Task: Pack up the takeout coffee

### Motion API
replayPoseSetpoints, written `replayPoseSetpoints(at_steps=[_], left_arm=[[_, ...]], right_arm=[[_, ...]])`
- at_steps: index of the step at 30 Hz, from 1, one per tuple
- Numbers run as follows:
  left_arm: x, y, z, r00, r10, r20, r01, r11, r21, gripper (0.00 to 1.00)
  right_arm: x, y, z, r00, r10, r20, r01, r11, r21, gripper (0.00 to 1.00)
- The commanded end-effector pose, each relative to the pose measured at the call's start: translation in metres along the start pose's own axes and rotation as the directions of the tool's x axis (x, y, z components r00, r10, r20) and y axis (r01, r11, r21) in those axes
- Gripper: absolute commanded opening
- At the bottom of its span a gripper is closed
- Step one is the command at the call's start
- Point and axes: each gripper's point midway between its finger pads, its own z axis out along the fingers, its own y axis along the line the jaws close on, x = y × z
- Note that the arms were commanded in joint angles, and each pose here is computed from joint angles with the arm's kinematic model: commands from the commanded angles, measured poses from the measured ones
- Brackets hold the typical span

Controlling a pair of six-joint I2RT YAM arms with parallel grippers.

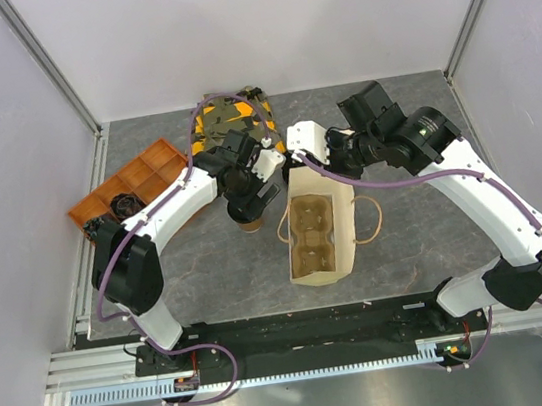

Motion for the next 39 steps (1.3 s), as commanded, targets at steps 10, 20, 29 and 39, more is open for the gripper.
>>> replayPoseSetpoints(at_steps=[10,20,29,39], left_arm=[[-0.014,-0.002,-0.024,0.997,0.026,0.075,-0.026,1.0,-0.009,0.8],[-0.018,0.002,-0.053,0.994,0.037,0.107,-0.033,0.998,-0.044,0.7],[-0.043,0.012,-0.136,0.971,0.031,0.237,-0.007,0.995,-0.099,0.69],[-0.074,0.03,-0.263,0.884,0.047,0.464,0.072,0.969,-0.235,0.68]], right_arm=[[-0.005,0.001,-0.002,1.0,0.007,0.029,-0.007,1.0,0.011,0.0],[-0.004,0.002,0.0,0.999,0.025,0.027,-0.025,1.0,0.005,0.0],[0.002,0.007,0.011,0.997,0.076,0.004,-0.076,0.997,-0.022,0.0],[0.004,0.01,0.021,0.985,0.17,-0.016,-0.17,0.985,-0.038,0.0]])
